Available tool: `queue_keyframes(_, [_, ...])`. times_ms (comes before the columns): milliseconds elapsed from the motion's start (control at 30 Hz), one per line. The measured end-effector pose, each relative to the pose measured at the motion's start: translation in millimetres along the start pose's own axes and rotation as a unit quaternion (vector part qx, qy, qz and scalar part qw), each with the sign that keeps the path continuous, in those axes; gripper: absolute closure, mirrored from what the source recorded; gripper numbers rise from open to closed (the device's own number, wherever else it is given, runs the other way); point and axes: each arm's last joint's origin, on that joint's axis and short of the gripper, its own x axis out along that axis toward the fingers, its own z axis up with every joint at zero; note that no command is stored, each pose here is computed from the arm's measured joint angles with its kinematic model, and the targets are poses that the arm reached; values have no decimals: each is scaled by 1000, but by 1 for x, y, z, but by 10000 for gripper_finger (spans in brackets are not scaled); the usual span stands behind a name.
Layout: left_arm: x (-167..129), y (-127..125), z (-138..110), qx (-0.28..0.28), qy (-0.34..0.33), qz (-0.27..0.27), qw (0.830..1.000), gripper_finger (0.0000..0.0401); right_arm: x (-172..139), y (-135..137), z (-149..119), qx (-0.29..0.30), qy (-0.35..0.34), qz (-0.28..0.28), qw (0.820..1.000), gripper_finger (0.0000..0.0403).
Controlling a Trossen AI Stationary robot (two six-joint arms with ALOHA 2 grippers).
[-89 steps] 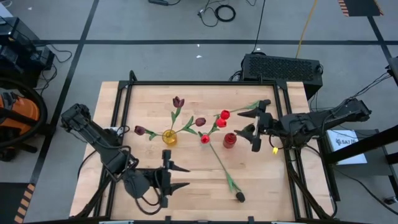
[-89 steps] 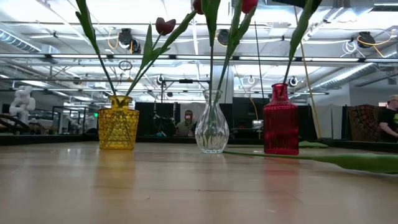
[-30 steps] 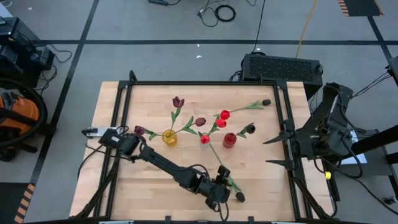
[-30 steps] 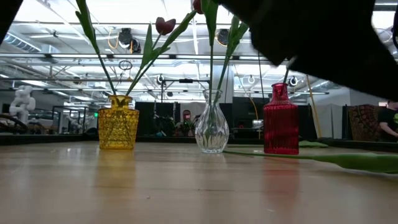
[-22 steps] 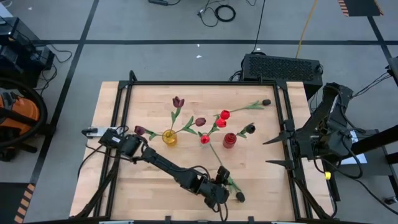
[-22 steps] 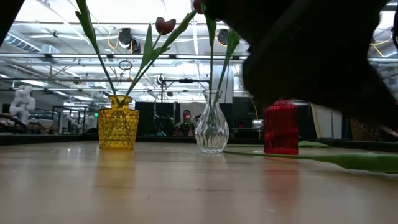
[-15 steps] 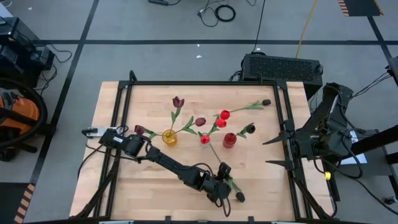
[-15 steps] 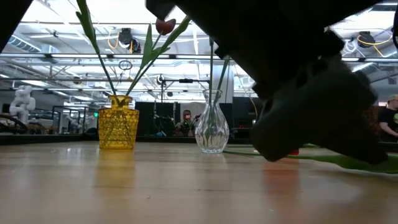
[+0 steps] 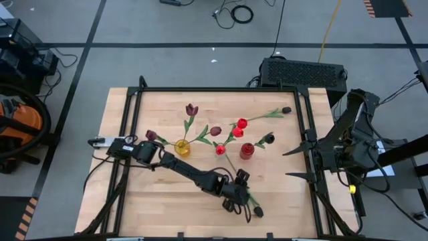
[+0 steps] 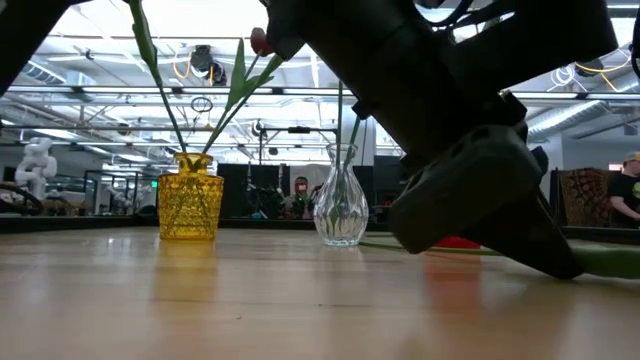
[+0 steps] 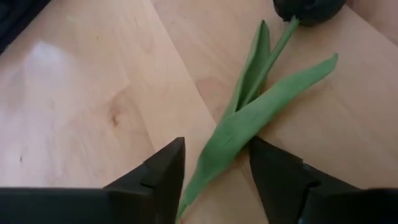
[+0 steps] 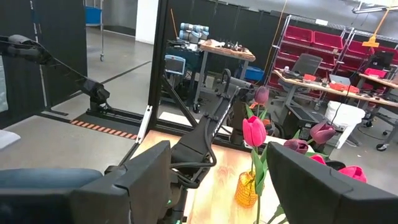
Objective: Sort flowers into vase by color
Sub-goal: Put the bottom black tulip into the red vase
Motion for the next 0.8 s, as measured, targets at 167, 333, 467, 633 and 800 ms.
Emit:
queue_keyframes(167, [1,4,-3,-5,1,-11,1000,283,0,0,0,0,0,0,1000,145])
queue_keyframes(333, [2,5,-5,-5,8,-11,1000,352,0,0,0,2,-2,0,1000,145])
queue_keyframes(467, [2,5,-2,-7,-4,1,1000,389,0,0,0,2,-2,0,1000,145])
queue_keyframes(633, [-8,5,7,1,-18,14,1000,395,0,0,0,2,-2,0,1000,145])
queue_keyframes(800, [-40,10,30,-14,-53,36,998,393,0,0,0,1,-1,0,1000,145])
